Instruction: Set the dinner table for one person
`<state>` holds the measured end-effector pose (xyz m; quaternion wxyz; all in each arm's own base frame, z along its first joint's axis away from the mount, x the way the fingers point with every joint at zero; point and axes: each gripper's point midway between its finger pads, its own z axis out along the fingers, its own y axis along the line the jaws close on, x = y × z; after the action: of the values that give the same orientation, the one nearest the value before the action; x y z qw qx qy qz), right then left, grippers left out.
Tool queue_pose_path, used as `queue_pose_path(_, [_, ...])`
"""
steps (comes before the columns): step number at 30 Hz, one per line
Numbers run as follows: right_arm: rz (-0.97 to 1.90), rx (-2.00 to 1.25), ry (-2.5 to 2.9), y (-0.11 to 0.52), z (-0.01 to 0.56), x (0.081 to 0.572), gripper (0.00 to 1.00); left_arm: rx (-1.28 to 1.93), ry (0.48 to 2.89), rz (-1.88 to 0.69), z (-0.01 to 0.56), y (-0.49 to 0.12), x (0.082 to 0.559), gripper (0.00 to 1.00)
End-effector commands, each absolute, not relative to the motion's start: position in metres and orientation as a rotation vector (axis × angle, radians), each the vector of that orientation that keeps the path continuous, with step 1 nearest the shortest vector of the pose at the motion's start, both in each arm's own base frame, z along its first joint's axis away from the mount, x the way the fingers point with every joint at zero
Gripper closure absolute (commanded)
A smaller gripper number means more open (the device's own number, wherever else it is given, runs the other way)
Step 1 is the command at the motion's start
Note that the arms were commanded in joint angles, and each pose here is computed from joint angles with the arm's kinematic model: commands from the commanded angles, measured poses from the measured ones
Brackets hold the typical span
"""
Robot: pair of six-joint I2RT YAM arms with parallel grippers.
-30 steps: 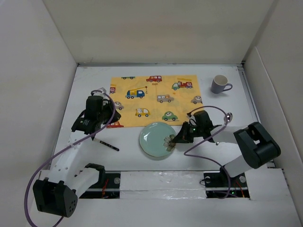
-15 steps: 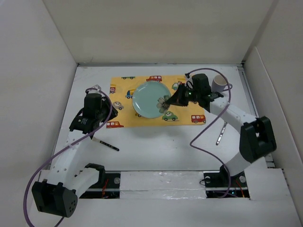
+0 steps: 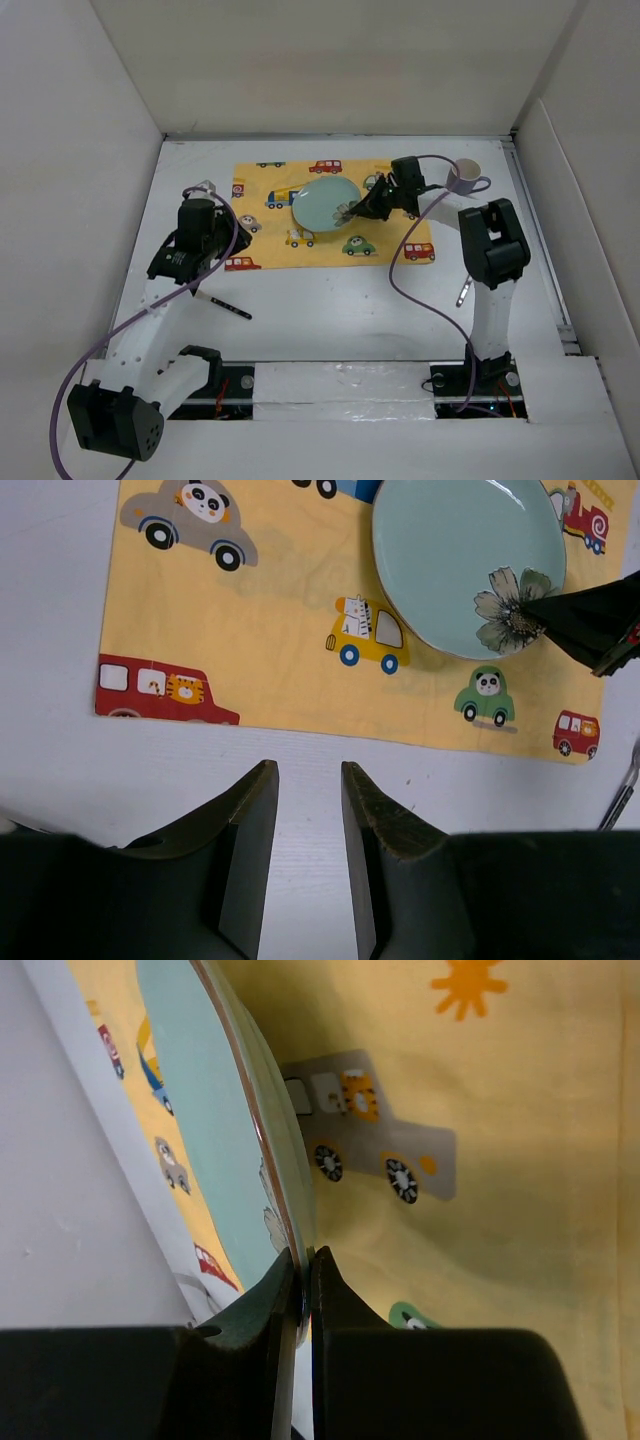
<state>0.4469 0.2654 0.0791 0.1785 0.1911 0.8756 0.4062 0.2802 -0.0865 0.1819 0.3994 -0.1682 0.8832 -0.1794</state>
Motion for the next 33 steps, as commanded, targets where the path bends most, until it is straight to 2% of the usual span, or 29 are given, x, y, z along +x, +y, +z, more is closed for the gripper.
queue_pose_path(1, [1.360,0.458,2.254,0.286,0.144,0.474,1.00,-0.407,2.198,-0.489,0.187,-0.090,0.280,0.71])
queue_pose_path(5, [1.337,0.530,2.287,0.281,0.119,0.465,1.00,-0.409,2.213,-0.494,0.181,-0.090,0.277,0.71])
queue_pose_path(6, [1.316,0.555,2.307,0.277,0.108,0.459,0.97,-0.410,2.214,-0.492,0.180,-0.090,0.276,0.71])
queue_pose_path(7, [1.309,0.561,2.310,0.276,0.106,0.457,0.92,-0.410,2.214,-0.492,0.179,-0.090,0.276,0.71])
queue_pose_path(8, [1.298,0.568,2.325,0.274,0.100,0.454,0.78,-0.412,2.218,-0.489,0.177,-0.089,0.275,0.71])
queue_pose_path(10, [1.258,0.549,2.374,0.274,0.092,0.442,0.65,-0.413,2.218,-0.487,0.177,-0.089,0.274,0.71])
queue_pose_path(11, [1.238,0.550,2.388,0.272,0.090,0.440,0.52,-0.411,2.220,-0.477,0.176,-0.088,0.274,0.71])
queue_pose_path(14, [1.174,0.524,2.409,0.265,0.094,0.434,0.37,-0.410,2.219,-0.462,0.177,-0.086,0.274,0.71])
queue_pose_path(17, [1.081,0.457,2.406,0.254,0.120,0.431,0.35,-0.403,2.204,-0.433,0.185,-0.081,0.277,0.71])
queue_pose_path(19, [0.978,0.414,2.392,0.232,0.144,0.430,0.35,-0.390,2.202,-0.408,0.188,-0.079,0.278,0.71])
queue_pose_path(20, [0.956,0.398,2.358,0.225,0.162,0.435,0.49,-0.388,2.188,-0.398,0.194,-0.077,0.280,0.71])
queue_pose_path(22, [0.826,0.437,2.262,0.183,0.191,0.448,0.88,-0.372,2.183,-0.388,0.197,-0.076,0.282,0.74])
queue_pose_path(23, [0.782,0.464,2.214,0.165,0.202,0.456,1.00,-0.366,2.177,-0.392,0.199,-0.077,0.283,0.86])
queue_pose_path(24, [0.692,0.524,2.148,0.127,0.214,0.468,1.00,-0.353,2.179,-0.396,0.199,-0.078,0.284,0.97])
queue_pose_path(26, [0.577,0.614,2.110,0.083,0.218,0.479,1.00,-0.343,2.186,-0.400,0.197,-0.080,0.285,1.00])
queue_pose_path(27, [0.518,0.630,2.079,0.064,0.230,0.487,1.00,-0.341,2.188,-0.404,0.197,-0.080,0.285,1.00])
queue_pose_path(28, [0.412,0.704,2.069,0.030,0.227,0.488,1.00,-0.336,2.191,-0.410,0.195,-0.082,0.286,1.00])
queue_pose_path(32, [0.138,0.865,2.048,-0.041,0.220,0.496,1.00,-0.326,2.187,-0.421,0.192,-0.084,0.287,1.00])
queue_pose_path(33, [0.025,0.936,2.086,-0.063,0.205,0.495,0.96,-0.322,2.187,-0.428,0.191,-0.085,0.289,0.96])
